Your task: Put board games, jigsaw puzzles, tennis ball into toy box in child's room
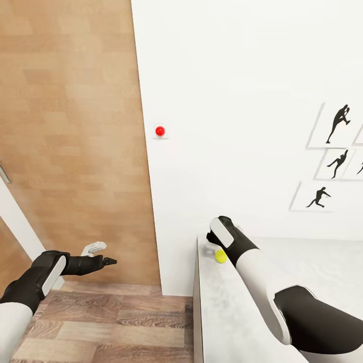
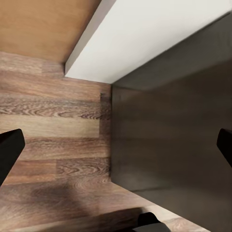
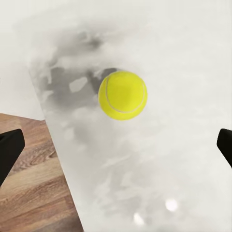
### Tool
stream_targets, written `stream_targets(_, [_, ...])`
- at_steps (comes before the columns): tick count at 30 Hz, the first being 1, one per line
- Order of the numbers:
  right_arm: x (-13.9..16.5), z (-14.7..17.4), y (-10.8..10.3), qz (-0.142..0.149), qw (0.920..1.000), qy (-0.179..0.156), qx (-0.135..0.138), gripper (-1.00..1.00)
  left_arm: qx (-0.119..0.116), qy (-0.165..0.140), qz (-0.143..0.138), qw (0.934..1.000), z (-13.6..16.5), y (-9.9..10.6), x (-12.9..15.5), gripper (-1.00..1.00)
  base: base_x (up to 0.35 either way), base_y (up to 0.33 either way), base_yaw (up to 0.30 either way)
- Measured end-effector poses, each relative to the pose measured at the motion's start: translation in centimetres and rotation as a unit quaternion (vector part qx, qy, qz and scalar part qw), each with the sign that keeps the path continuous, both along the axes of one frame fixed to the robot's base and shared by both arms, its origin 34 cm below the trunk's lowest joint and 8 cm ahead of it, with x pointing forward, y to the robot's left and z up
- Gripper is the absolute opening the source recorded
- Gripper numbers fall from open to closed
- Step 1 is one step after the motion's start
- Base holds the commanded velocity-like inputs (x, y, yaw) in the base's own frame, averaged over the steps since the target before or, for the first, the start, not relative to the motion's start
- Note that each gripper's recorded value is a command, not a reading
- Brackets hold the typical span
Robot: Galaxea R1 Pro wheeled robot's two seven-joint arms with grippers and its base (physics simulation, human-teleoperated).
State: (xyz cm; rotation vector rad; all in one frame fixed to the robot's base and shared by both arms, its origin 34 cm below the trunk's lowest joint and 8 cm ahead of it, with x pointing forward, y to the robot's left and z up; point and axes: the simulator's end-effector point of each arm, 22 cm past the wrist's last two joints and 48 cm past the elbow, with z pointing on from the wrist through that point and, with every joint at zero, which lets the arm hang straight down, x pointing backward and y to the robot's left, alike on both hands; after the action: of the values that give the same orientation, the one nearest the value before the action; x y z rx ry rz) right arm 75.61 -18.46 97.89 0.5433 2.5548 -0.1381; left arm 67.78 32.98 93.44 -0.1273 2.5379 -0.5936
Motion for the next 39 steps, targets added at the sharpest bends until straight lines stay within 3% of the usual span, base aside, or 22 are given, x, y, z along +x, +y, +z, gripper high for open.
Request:
stream_targets(31, [0.21,0.29,0.03,-0.001,1.0,-0.005,0.001,1.0,-0.002,0.0,-0.001,1.0,-0.03,-0.26,0.01,1.0,0.001,0.0,0.0])
stream_targets(39, [0.21,0.35,0.05,-0.001,1.0,-0.005,0.001,1.0,-0.002,0.0,-0.001,1.0,-0.01,-0.26,-0.01,1.0,0.137,0.066,0.0])
